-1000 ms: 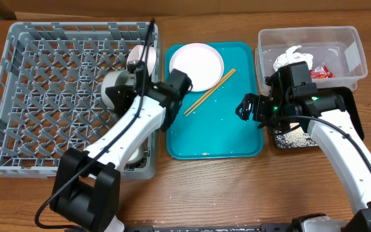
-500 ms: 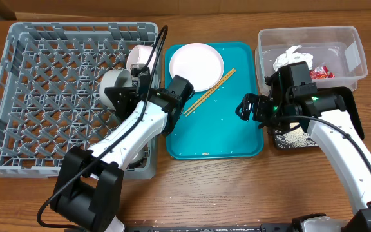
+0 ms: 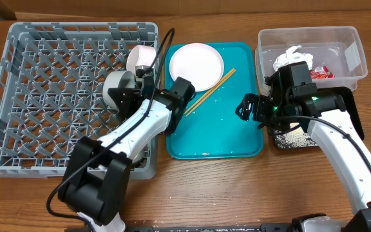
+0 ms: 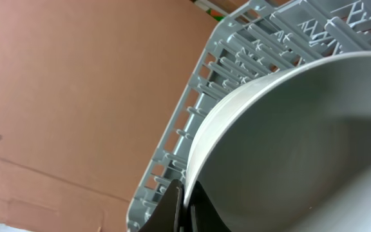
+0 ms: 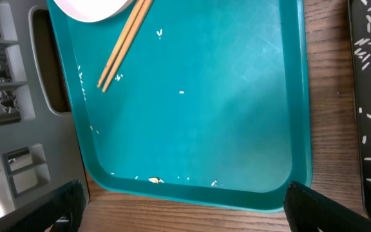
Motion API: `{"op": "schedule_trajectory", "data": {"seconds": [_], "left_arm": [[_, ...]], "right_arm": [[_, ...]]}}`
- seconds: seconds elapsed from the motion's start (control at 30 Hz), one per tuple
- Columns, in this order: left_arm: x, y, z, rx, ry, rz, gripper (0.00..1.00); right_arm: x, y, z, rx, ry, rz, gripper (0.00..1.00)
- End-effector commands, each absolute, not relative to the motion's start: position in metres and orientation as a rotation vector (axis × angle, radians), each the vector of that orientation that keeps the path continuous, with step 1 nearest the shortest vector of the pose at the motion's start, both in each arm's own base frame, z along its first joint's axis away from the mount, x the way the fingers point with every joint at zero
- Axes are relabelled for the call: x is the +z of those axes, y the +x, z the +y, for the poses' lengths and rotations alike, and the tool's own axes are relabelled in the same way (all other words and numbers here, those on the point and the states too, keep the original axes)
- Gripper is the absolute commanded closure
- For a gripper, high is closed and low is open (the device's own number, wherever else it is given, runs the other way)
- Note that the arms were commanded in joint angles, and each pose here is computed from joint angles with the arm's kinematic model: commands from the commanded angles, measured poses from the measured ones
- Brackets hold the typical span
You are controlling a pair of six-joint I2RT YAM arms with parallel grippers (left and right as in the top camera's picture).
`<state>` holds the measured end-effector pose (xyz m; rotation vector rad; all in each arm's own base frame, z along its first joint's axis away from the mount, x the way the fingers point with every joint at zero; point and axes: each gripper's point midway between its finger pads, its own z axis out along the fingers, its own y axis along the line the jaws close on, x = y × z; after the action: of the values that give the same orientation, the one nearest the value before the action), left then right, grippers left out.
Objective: Sort waste into correct bins and load items into the dishwasher
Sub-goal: 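Open the left gripper to leave the grey bowl and withdraw, then reach the left gripper to the white plate and grasp its edge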
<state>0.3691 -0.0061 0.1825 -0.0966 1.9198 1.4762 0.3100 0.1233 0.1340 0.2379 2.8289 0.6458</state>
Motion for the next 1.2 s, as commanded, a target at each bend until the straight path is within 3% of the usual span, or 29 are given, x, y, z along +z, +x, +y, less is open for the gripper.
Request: {"op": "schedule_trajectory", "data": {"seconds": [0.0,0.23,0.27,0.33,0.43,0.93,1.17], "left_arm": [[0.172,0.370,-0.006,1.536,-0.042,1.914,0.96],[0.172,0.370,-0.021,1.507,-0.010,1.902,0.94],[0.172,0.369,-0.025,1.499,0.003,1.899,0.87],[0.172,0.368,-0.035,1.482,0.028,1.893,0.62],[0.172,0.366,-0.053,1.452,0.079,1.881,0.50],[0.117,0.340,-0.103,1.137,0.244,2.260,0.26],[0.158,0.355,-0.143,0.791,0.138,2.377,0.18]], "right_arm": [[0.148,0.316,0.125,0.648,0.213,2.783,0.00],[0.148,0.316,0.125,0.648,0.213,2.784,0.00],[0.148,0.316,0.125,0.648,0.213,2.783,0.00],[0.148,0.316,0.125,0.648,0.213,2.783,0.00],[0.148,0.316,0.125,0.648,0.213,2.783,0.00],[0.148,0.316,0.125,0.648,0.213,2.783,0.00],[0.148,0.316,0.125,0.648,0.213,2.783,0.00]]}}
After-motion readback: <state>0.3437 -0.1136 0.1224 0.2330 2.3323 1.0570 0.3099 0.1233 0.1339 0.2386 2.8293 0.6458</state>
